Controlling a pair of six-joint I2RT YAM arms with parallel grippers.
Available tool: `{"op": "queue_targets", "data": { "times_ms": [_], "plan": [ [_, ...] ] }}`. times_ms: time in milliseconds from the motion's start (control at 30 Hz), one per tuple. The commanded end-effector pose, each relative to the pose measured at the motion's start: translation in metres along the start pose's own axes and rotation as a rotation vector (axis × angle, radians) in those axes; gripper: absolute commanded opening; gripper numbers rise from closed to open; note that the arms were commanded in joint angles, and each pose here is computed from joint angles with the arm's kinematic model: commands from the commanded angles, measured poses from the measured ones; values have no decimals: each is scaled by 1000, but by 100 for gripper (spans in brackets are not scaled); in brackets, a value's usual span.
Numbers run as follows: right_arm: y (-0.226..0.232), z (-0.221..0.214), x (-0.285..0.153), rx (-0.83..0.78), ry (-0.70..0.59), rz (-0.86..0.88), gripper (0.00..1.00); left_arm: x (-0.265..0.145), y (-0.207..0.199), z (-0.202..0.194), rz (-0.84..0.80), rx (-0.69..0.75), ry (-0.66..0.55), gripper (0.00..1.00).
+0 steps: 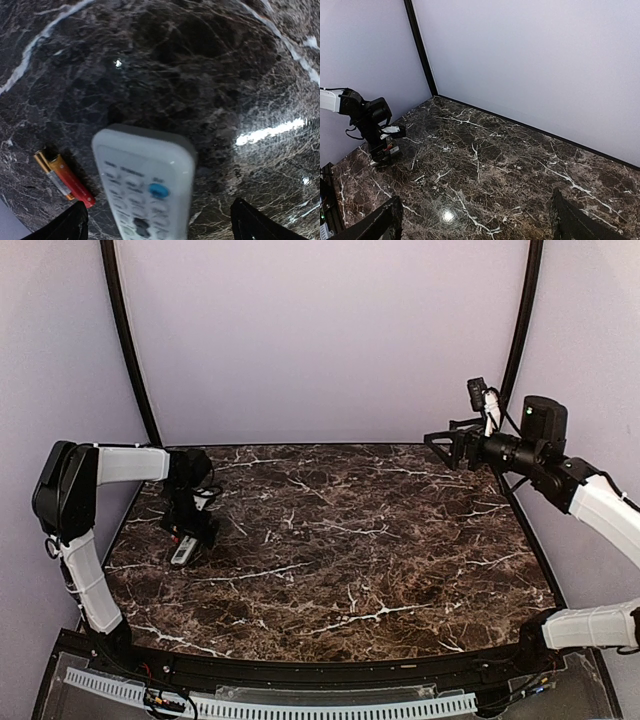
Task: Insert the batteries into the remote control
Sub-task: Pick up the remote control without batteries from the center of the board.
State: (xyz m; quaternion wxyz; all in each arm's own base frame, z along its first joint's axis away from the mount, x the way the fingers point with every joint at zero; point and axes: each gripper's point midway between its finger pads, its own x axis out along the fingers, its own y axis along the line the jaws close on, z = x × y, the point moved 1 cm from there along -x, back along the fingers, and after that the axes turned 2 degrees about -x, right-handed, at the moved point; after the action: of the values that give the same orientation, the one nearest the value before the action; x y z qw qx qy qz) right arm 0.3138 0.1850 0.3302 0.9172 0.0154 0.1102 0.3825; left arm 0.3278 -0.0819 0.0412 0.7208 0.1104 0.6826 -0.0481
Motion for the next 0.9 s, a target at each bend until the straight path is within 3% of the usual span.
{"op": "queue_targets", "data": {
  "times_ms": [0,133,333,700,767,867],
  "plan": [
    [5,-6,-2,-13,2,7,99,-20,5,3,-44,-28,-39,99],
    [6,-8,-2,-15,8,13,99,-13,2,-1,-87,-27,-25,99],
    [5,-8,-3,-28,3,6,99,-12,-14,-4,-198,-32,-19,90],
    [10,-7,-7,-32,3,25,99,-1,-11,-7,-170,-31,14,86],
    [11,-5,-8,-32,-2,26,99,4,-9,-10,-158,-28,30,82],
    [14,-1,-11,-30,-13,36,99,14,-9,-14,-152,-26,68,67]
  ]
}}
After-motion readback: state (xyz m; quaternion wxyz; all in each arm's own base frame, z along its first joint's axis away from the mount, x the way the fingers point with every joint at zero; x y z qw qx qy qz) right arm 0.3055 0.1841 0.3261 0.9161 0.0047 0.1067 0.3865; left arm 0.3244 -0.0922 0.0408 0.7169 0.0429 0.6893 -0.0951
